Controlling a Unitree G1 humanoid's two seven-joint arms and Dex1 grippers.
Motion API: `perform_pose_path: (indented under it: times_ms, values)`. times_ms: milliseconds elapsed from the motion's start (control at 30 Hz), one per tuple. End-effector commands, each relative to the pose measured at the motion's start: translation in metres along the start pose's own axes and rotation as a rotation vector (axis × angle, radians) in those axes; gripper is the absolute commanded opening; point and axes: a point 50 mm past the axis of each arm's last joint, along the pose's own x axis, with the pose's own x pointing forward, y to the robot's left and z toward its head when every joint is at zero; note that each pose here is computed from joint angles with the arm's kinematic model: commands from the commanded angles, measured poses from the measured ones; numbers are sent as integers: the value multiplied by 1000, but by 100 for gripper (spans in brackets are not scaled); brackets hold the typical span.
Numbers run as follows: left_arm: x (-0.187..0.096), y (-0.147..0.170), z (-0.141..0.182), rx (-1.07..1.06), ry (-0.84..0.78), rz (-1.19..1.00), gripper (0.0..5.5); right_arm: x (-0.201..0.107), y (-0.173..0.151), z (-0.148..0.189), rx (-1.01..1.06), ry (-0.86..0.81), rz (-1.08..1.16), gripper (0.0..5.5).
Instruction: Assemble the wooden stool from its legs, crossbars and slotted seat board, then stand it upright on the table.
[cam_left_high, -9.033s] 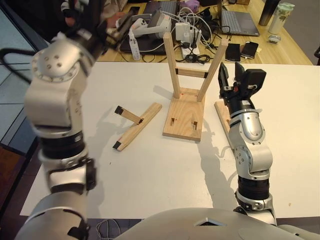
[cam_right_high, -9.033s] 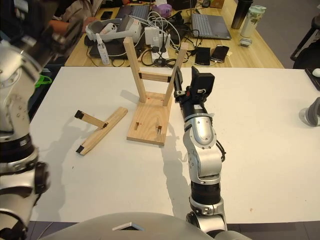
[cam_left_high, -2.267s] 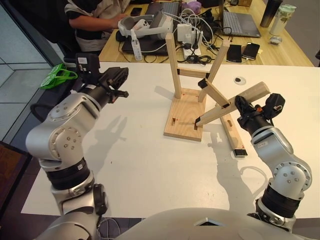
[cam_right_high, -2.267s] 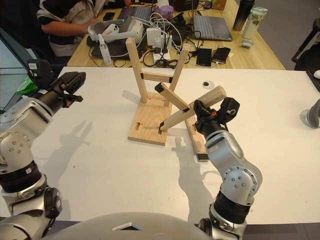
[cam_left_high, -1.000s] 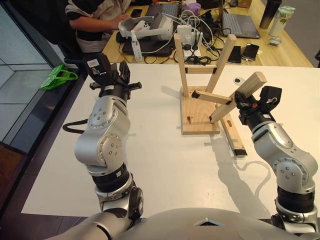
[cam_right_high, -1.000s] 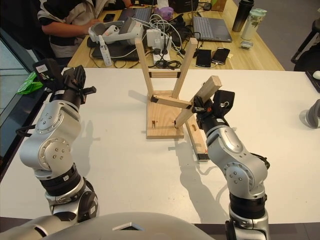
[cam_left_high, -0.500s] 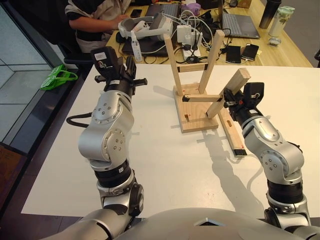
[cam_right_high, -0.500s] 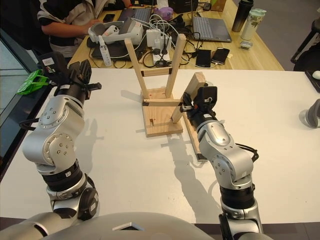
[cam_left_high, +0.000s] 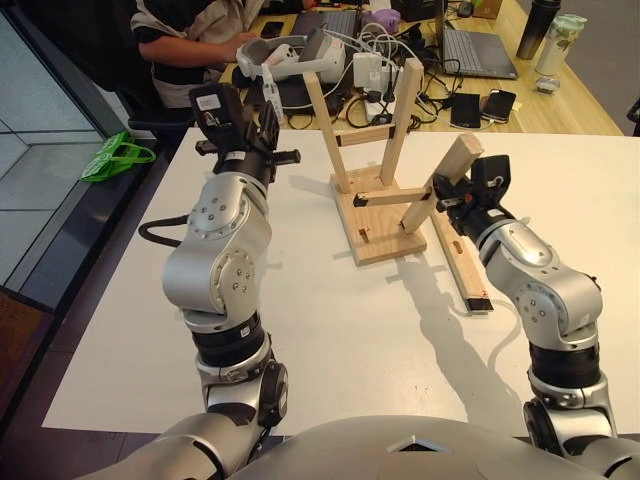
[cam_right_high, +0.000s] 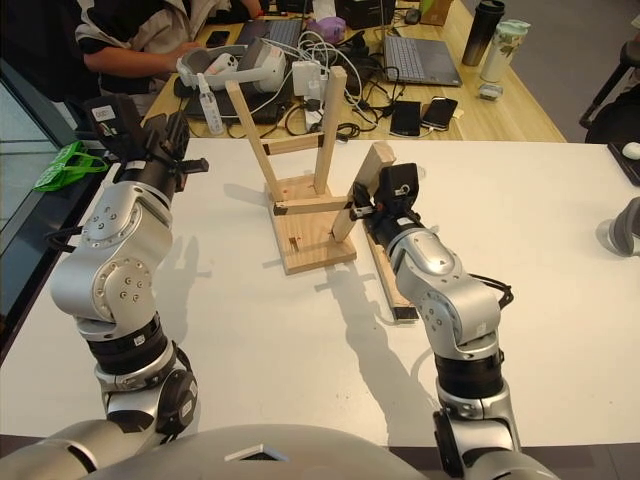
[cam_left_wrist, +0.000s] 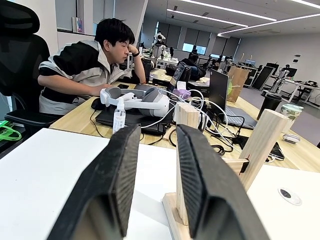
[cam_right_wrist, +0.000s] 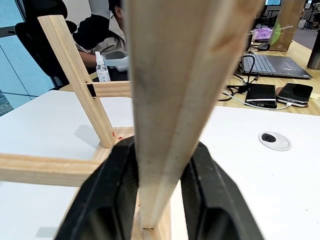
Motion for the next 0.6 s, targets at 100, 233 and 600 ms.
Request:
perform_pose_path:
  times_ms: [100,233,600]
  values:
    - [4,-2,3,15,-11,-11,130,8,5,-29,-21,185,18,101]
    - [5,-1,4,16,-16,-6,130,10,-1,-18,-1,121,-21,101]
    - [4,-2,4,17,-23,0,130,13,-14,11,177,-108,-123,130]
